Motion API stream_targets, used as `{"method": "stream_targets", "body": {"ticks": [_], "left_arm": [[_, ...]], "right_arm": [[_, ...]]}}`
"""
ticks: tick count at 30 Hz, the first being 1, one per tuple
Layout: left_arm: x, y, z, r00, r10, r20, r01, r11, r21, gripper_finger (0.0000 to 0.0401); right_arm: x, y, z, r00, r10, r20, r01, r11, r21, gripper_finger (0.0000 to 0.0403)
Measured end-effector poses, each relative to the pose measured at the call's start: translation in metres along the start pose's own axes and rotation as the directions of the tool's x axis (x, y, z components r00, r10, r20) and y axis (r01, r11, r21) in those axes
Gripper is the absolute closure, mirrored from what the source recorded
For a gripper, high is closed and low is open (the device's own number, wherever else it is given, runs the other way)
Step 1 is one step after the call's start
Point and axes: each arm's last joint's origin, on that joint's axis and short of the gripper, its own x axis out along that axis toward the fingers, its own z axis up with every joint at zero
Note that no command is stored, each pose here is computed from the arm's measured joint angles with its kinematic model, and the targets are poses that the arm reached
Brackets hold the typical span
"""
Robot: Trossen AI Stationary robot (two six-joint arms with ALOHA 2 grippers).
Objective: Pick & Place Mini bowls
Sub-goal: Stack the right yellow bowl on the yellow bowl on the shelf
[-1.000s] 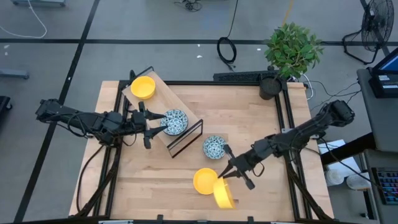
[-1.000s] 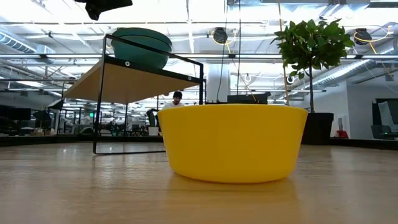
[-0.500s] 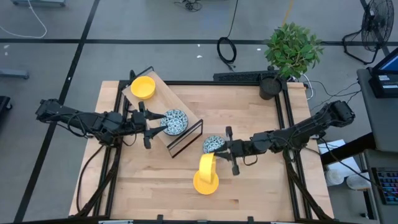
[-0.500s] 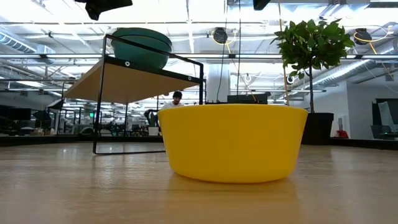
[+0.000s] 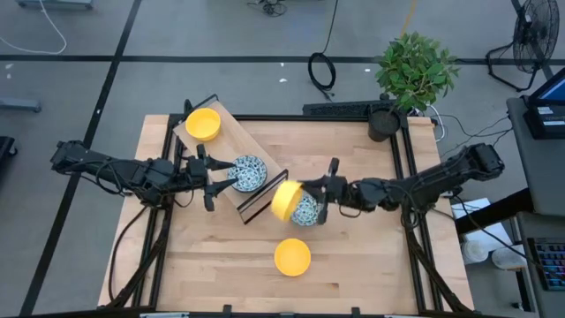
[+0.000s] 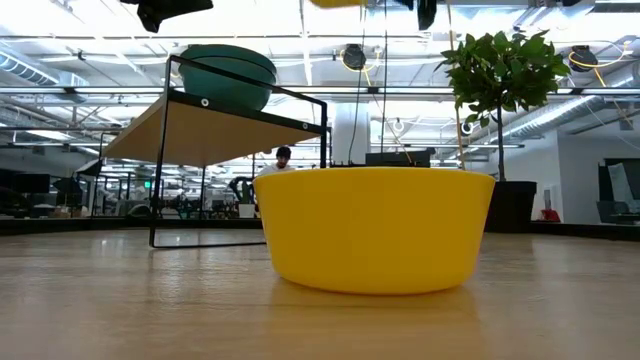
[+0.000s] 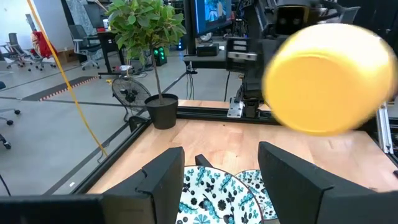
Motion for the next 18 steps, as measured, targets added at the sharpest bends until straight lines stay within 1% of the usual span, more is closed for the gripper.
{"method": "stream_targets", "body": {"ticks": [4,8,10,14,16,18], "left_arm": [[0.000,0.000,0.000,1.000,0.000,0.000,0.000,1.000,0.000,0.0192],[0.000,0.000,0.000,1.000,0.000,0.000,0.000,1.000,0.000,0.0192],[0.000,0.000,0.000,1.000,0.000,0.000,0.000,1.000,0.000,0.0192],[0.000,0.000,0.000,1.000,0.000,0.001,0.000,1.000,0.000,0.0192],[0.000,0.000,0.000,1.000,0.000,0.002,0.000,1.000,-0.001,0.0192],[0.000,0.000,0.001,1.000,0.000,0.007,0.000,1.000,-0.004,0.0192]], "right_arm": [[0.004,-0.012,0.000,0.990,-0.139,-0.004,0.139,0.990,0.000,0.0403],[0.007,-0.025,-0.001,0.957,-0.291,-0.009,0.291,0.957,0.000,0.0403],[0.008,-0.032,-0.001,0.928,-0.372,-0.011,0.372,0.928,-0.002,0.0403],[0.011,-0.046,-0.002,0.866,-0.500,-0.014,0.499,0.866,-0.021,0.0403],[0.012,-0.054,-0.002,0.822,-0.570,-0.015,0.569,0.821,-0.047,0.0403],[0.013,-0.063,-0.002,0.762,-0.647,-0.016,0.644,0.761,-0.072,0.0403]]}}
